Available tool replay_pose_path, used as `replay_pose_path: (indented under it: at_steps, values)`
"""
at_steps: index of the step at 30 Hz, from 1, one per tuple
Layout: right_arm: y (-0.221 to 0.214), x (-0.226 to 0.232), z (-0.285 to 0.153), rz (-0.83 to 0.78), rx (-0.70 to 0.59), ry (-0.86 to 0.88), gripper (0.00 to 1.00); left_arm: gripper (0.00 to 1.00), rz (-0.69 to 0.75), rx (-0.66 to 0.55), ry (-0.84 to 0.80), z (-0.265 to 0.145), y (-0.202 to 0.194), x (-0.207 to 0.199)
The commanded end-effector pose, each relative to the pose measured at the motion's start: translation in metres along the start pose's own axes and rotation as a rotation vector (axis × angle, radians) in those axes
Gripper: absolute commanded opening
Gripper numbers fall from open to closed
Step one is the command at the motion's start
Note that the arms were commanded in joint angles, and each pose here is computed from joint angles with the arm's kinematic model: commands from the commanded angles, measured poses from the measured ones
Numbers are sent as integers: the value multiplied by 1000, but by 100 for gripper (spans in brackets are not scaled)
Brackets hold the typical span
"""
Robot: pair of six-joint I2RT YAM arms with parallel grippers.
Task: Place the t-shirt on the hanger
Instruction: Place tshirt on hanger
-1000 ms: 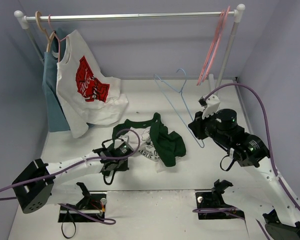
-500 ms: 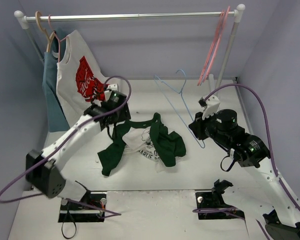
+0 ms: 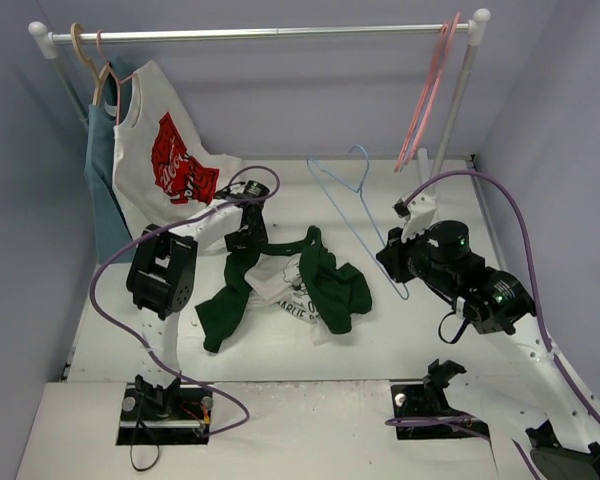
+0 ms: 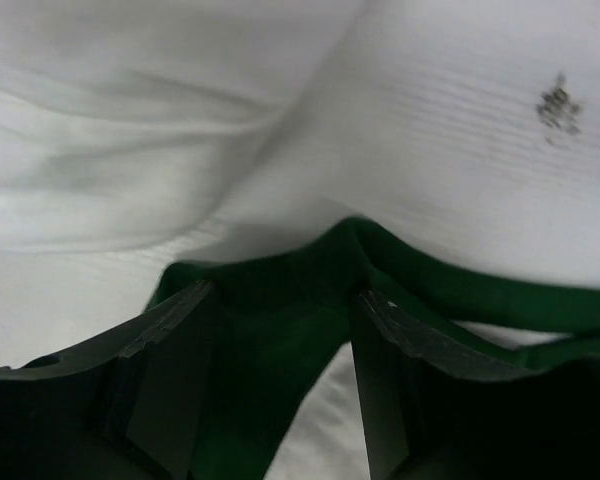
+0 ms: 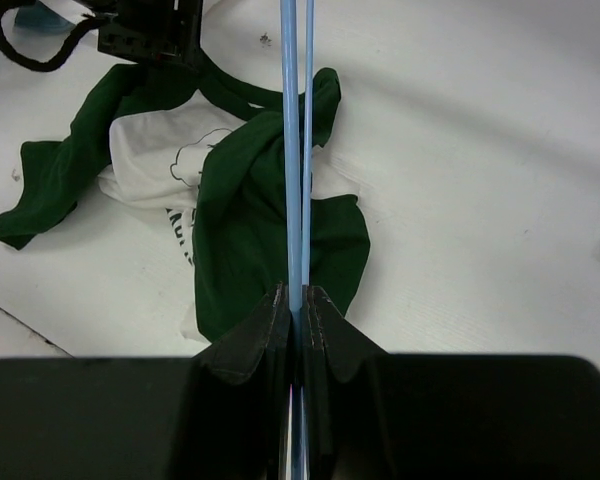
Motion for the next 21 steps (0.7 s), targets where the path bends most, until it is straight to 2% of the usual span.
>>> replay_pose_path:
  at_steps: [1, 4, 7, 8, 10, 12, 15, 16, 19, 21]
  values:
    - [18, 5, 3, -9, -77, 29, 0, 54, -98, -81, -64, -18, 35, -10]
    - [15, 5, 4, -7, -71, 24, 0, 52, -100, -48, -44, -3, 28, -11]
    - [15, 5, 4, -6, -73, 26, 0, 31, -98, -22, -44, 3, 20, -10]
    - [15, 5, 4, -6, -73, 24, 0, 14, -95, -17, -45, 4, 18, -11]
    - [15, 4, 4, -7, -76, 21, 0, 0, -88, -16, -56, 3, 17, -10]
    - [17, 4, 3, -9, -81, 22, 0, 0, -54, -60, -99, -10, 30, -14]
    - [19, 4, 1, -15, -85, 22, 0, 0, 42, -162, -191, -53, 65, -27]
    - [20, 4, 0, -15, -87, 19, 0, 0, 67, -228, -243, -80, 88, -37]
    - [25, 3, -4, -17, -102, 14, 0, 0, 211, -366, -333, -151, 117, -42]
    - [27, 3, -9, -19, -112, 15, 0, 0, 320, -475, -380, -203, 120, -35]
Point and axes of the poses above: each gripper's point midway between its finger pads, its own z axis out along the fingers, its own x axis along the line the jaws close on, y = z × x, the point moved 2 cm from there along -z, back along the fingers, and after that the axes turned 2 degrees about -z, right-handed, at the moved point
